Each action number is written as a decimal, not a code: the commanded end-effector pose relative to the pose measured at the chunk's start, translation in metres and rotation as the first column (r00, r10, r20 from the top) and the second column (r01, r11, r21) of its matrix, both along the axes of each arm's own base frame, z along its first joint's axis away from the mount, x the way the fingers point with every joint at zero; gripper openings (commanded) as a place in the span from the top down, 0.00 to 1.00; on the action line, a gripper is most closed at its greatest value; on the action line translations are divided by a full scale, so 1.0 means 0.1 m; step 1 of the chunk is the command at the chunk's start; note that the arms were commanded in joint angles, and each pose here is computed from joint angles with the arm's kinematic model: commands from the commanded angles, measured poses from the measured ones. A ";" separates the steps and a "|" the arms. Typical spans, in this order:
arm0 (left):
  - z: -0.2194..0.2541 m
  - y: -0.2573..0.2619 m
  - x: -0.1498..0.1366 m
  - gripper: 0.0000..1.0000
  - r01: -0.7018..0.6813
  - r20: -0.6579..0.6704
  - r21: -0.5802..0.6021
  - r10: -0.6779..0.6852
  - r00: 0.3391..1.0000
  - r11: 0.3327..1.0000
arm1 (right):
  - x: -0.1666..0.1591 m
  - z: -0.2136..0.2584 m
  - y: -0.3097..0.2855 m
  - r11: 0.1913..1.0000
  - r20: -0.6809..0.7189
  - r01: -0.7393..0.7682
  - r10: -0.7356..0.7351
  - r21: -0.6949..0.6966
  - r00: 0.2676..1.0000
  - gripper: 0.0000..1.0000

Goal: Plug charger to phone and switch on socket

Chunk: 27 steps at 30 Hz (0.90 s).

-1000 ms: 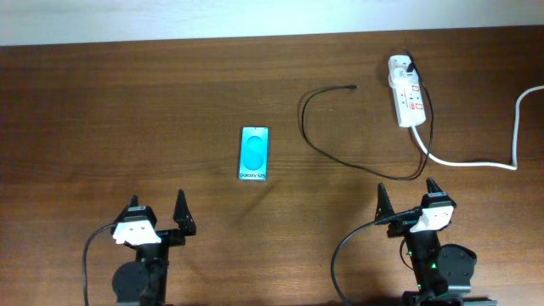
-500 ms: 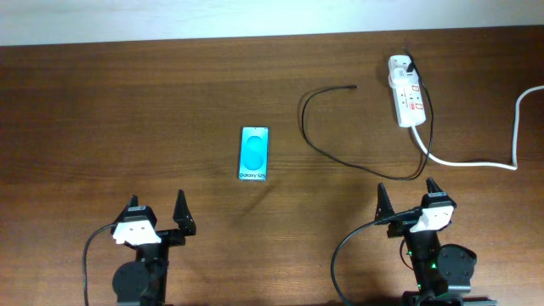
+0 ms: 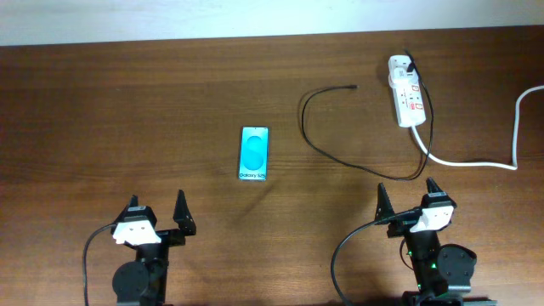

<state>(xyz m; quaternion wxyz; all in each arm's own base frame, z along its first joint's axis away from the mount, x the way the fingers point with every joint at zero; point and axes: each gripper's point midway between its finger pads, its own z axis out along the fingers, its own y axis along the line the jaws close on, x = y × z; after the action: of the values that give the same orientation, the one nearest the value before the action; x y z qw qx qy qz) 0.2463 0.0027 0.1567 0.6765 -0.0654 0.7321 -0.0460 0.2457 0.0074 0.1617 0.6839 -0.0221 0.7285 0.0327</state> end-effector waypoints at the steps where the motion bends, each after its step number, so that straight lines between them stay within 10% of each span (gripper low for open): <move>1: 0.00 0.01 0.00 0.01 0.000 0.001 0.016 0.000 1.000 1.000 | 0.00 -0.02 0.01 1.000 -0.001 0.000 0.000 0.005 1.000 0.02; 14: 0.07 -0.04 -0.01 0.01 0.025 0.016 0.014 -0.026 1.000 1.000 | 0.00 -0.02 0.01 1.000 -0.001 0.000 0.000 0.005 1.000 0.02; 27: 1.22 -0.06 -0.32 0.01 0.032 0.171 0.088 -0.046 0.984 0.996 | 0.00 -0.02 0.01 1.000 -0.001 0.000 0.000 0.005 1.000 0.02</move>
<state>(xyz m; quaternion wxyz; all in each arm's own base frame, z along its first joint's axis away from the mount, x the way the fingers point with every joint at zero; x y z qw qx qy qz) 0.2238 -0.0022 0.2491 0.7235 -0.0290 0.6887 -0.0374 0.2457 0.0074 0.1617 0.6839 -0.0221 0.7285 0.0327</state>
